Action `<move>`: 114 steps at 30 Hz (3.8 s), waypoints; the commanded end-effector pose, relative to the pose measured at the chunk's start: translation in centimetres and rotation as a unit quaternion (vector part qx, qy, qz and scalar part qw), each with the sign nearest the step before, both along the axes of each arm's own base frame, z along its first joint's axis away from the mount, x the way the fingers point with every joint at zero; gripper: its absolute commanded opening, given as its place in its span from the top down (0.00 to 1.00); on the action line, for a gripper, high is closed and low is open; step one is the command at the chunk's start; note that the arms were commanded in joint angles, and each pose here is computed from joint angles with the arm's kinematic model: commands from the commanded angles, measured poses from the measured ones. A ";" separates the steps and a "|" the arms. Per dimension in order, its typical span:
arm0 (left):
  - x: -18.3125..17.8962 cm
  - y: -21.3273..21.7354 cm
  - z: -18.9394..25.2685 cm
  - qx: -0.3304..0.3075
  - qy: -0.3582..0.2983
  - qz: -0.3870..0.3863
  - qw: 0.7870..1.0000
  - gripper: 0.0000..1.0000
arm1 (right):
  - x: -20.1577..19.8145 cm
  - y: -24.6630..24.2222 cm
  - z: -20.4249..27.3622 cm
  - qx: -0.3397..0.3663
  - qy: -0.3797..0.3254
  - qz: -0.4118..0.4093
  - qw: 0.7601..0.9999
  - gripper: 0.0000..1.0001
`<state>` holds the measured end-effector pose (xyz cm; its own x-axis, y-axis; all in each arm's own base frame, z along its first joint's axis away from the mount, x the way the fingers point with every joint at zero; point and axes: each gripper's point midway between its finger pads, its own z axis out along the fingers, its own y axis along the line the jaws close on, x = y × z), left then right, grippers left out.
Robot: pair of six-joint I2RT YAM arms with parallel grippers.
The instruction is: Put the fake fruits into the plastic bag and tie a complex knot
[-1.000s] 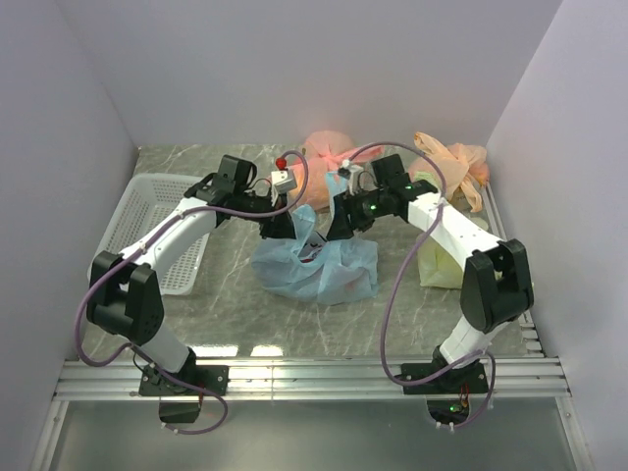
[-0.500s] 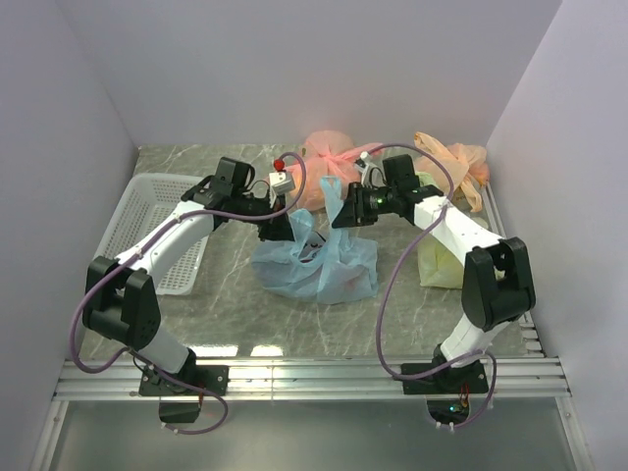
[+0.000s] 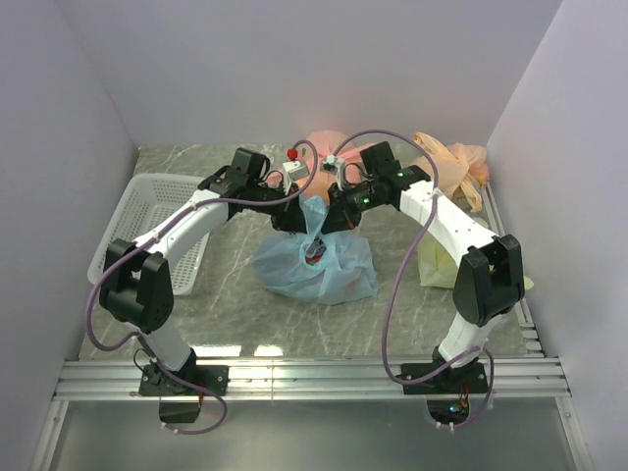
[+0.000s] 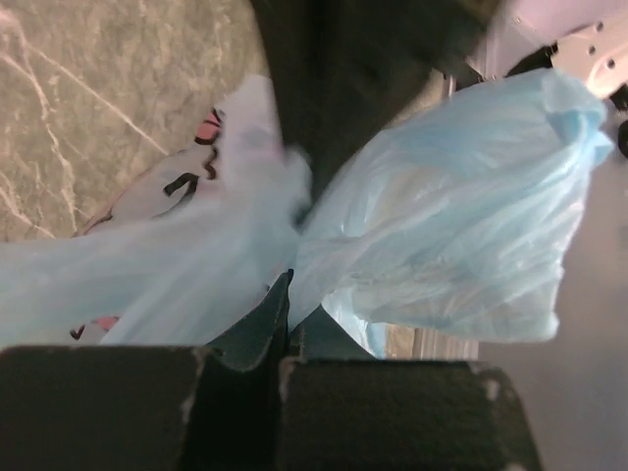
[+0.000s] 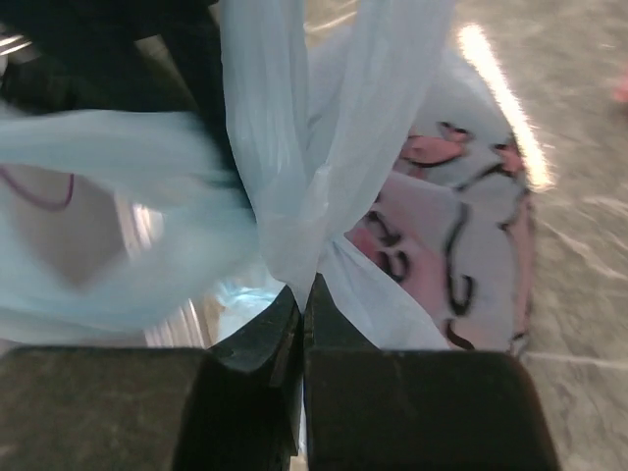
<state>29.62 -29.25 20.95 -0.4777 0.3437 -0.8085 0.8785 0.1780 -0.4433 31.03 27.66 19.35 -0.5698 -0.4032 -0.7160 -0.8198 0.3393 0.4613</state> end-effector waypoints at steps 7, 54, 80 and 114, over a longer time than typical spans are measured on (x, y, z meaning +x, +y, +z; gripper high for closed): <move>2.8 -1.4 0.8 -0.013 0.022 0.082 0.996 0.99 | -4.3 0.3 -0.2 0.011 0.040 0.128 0.991 0.66; 10.7 8.0 4.2 -0.013 0.084 0.268 0.960 0.10 | -2.7 1.6 1.3 0.064 -0.048 0.158 0.984 1.00; 7.8 5.2 2.5 -0.070 0.236 0.146 0.958 0.91 | -3.1 1.7 0.7 0.029 -0.078 0.178 0.980 1.00; 1.3 -2.3 -8.6 0.132 0.088 0.310 0.937 1.00 | -0.6 0.8 2.6 0.128 0.230 -0.179 0.948 1.00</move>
